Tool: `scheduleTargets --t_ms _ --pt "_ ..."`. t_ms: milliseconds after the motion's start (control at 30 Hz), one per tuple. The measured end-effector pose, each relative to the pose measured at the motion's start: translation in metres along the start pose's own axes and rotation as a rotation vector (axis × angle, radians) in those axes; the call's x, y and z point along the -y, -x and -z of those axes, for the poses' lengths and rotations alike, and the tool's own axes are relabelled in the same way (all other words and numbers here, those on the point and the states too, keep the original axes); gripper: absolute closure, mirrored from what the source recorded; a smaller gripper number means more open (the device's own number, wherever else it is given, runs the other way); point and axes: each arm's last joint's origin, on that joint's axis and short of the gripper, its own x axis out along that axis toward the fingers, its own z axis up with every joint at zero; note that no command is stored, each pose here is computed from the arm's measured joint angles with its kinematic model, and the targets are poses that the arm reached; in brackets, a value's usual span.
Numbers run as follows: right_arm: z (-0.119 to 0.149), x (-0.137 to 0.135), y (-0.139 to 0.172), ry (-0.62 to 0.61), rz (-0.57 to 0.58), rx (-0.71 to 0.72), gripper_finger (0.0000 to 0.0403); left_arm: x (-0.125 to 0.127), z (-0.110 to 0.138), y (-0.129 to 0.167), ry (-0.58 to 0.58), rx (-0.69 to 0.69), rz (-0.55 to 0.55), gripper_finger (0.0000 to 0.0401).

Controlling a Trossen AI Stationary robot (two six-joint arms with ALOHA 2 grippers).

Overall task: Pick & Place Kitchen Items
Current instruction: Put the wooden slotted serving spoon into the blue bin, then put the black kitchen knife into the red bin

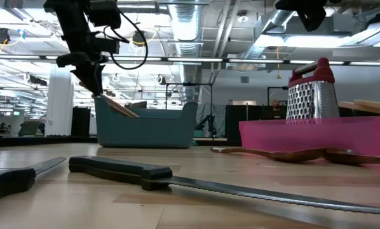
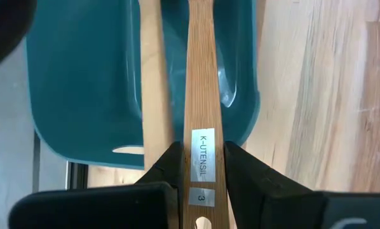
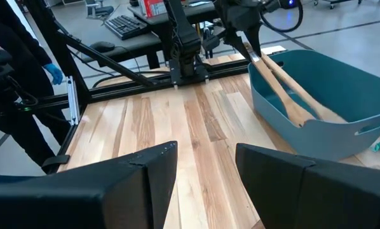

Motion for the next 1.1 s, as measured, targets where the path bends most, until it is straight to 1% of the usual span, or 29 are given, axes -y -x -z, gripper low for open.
scheduleTargets --t_ms 133,300,433,600,667,733,800,867,933,1000,1100 --pt "0.0 0.0 0.0 0.0 0.0 0.0 0.023 0.0 0.001 0.002 0.002 0.006 -0.004 0.0331" --pt "0.0 0.0 0.0 0.0 0.0 0.0 0.023 -0.002 0.002 0.007 0.017 0.026 -0.033 0.0302" --pt "0.0 0.0 0.0 0.001 0.001 -0.003 0.023 -0.002 0.003 0.01 0.004 0.042 -0.044 0.0266" --pt "0.0 0.0 0.0 -0.002 -0.001 0.003 0.023 -0.002 -0.002 0.026 -0.003 0.125 -0.055 0.0209" --pt "0.0 0.0 0.0 -0.003 -0.001 0.004 0.023 -0.001 -0.008 0.041 0.002 0.219 -0.003 0.0189" --pt "0.0 0.0 0.0 -0.003 -0.001 0.004 0.023 0.0 -0.017 0.058 0.01 0.382 0.078 0.0176" --pt "0.0 0.0 0.0 -0.003 -0.001 0.004 0.023 0.004 -0.025 0.077 0.009 0.572 0.172 0.0169" --pt "0.0 0.0 0.0 -0.003 -0.001 0.004 0.023 0.011 -0.033 0.096 -0.018 0.769 0.263 0.0167" --pt "0.0 0.0 0.0 -0.007 -0.001 0.004 0.023 0.021 -0.039 0.109 -0.054 0.895 0.329 0.0168" --pt "0.0 0.0 0.0 -0.026 -0.001 0.003 0.023 0.035 -0.044 0.115 -0.106 0.939 0.381 0.0169" --pt "0.001 -0.001 0.0 -0.044 -0.003 -0.005 0.023 0.061 -0.055 0.112 -0.168 0.897 0.428 0.0171"
